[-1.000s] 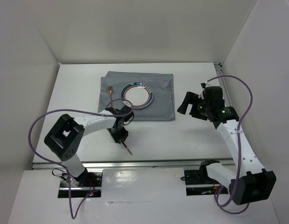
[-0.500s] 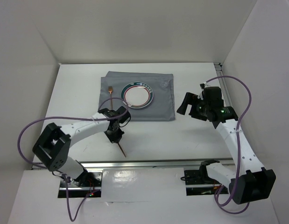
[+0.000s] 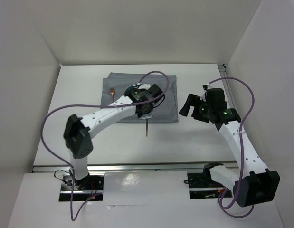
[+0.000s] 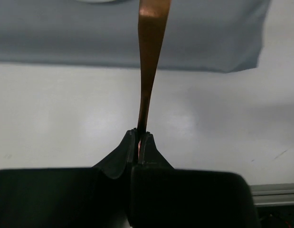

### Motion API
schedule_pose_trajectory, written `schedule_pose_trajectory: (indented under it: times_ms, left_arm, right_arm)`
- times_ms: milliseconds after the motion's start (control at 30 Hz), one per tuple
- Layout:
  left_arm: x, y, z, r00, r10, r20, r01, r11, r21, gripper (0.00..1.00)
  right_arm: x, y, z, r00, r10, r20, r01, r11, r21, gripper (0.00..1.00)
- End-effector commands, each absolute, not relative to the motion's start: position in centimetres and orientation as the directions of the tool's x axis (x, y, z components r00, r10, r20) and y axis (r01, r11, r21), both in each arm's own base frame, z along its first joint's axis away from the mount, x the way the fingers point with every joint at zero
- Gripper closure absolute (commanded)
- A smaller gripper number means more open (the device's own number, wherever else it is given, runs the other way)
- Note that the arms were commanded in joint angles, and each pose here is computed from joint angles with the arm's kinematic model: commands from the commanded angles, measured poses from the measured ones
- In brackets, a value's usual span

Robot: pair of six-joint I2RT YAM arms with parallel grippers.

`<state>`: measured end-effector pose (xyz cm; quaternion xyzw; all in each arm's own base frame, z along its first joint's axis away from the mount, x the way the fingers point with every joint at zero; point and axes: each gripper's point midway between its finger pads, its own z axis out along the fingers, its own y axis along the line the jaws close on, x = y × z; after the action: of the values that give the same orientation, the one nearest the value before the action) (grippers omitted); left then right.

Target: Set the dinner table for one person

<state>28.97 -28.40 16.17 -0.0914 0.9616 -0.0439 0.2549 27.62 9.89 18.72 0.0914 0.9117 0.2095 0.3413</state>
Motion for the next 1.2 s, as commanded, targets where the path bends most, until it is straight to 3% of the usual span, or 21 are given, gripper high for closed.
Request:
schedule_pose_trajectory:
  times_ms: [0,100,467,733,900,1167]
  left_arm:
    - [31.6,-32.7,15.9,-0.867,0.008,-0.499,0.077,0.99,-0.117,1.0]
    - [35.0,-35.3,14.5,-0.868,0.097,-0.488,0.157,0.984,-0.084,1.0]
    - [43.3,-38.3,10.1,-0.862,0.041,-0.505,0.188,0.951,-0.244,1.0]
    - [44.5,-39.9,9.9,-0.851,0.045,-0.523,0.245,0.915,-0.321,1.0]
    - [45.1,-40.6,8.8,-0.89,-0.052,-0.452,0.179,0.874,-0.452,1.0]
    - [46.8,-41.4,8.9,-0.886,-0.126,-0.446,0.144,0.84,-0.523,1.0]
  right_arm:
    - [27.8,9.9,20.6,-0.694,0.326,-0.642,-0.002,0.891,0.454,0.0]
    - [27.4,9.4,21.1,-0.675,0.33,-0.66,0.004,0.896,0.445,0.0]
    - [25.8,8.5,19.2,-0.672,0.385,-0.633,0.084,0.889,0.451,0.0]
    - [26.3,8.4,18.5,-0.68,0.384,-0.625,0.1,0.892,0.44,0.0]
    - [26.3,8.6,18.1,-0.689,0.382,-0.616,0.096,0.891,0.444,0.0]
    - [26.3,7.8,18.3,-0.683,0.355,-0.638,0.104,0.912,0.396,0.0]
